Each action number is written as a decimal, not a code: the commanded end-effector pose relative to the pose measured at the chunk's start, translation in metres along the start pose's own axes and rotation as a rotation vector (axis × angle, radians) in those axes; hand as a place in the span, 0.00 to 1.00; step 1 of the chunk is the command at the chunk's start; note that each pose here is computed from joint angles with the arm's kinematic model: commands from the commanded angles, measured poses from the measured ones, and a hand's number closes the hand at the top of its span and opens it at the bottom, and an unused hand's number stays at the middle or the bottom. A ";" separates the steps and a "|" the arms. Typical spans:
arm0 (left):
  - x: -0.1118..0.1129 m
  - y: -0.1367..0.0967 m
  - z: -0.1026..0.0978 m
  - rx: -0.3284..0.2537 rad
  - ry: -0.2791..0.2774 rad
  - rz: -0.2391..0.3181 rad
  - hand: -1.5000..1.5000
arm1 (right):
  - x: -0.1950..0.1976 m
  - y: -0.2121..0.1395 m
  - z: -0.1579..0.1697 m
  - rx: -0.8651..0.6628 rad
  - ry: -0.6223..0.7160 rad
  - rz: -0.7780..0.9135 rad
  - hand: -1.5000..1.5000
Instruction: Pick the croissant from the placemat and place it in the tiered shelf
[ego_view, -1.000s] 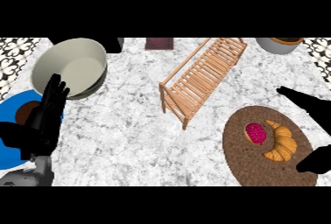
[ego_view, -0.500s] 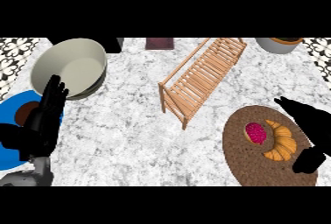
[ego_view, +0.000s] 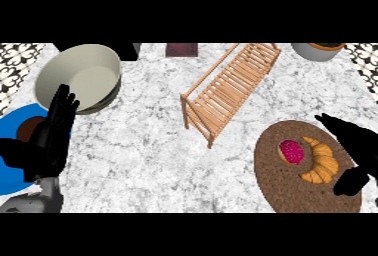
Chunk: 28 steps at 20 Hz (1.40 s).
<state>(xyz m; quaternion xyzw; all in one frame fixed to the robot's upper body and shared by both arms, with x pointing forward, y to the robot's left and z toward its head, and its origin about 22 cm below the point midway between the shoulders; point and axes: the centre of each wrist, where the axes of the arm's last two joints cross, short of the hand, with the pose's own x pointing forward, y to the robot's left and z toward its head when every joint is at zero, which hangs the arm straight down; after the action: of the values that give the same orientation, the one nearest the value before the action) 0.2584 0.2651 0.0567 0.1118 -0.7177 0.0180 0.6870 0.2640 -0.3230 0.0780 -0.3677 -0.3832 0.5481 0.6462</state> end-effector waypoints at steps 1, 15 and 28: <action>0.013 0.007 -0.003 -0.002 -0.010 -0.013 0.50 | 0.001 0.009 -0.020 0.025 0.007 0.027 0.00; 0.017 -0.005 0.008 -0.005 0.004 0.009 0.50 | -0.025 0.046 -0.029 -0.016 -0.055 -0.036 0.00; 0.001 0.005 0.007 -0.001 0.007 0.003 0.50 | -0.009 0.089 -0.051 0.040 -0.082 0.094 1.00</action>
<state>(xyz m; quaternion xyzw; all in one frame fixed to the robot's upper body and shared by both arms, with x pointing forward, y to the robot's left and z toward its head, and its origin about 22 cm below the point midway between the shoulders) 0.2474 0.2649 0.0549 0.1086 -0.7182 0.0141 0.6871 0.2786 -0.3328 -0.0080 -0.3482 -0.3866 0.5728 0.6334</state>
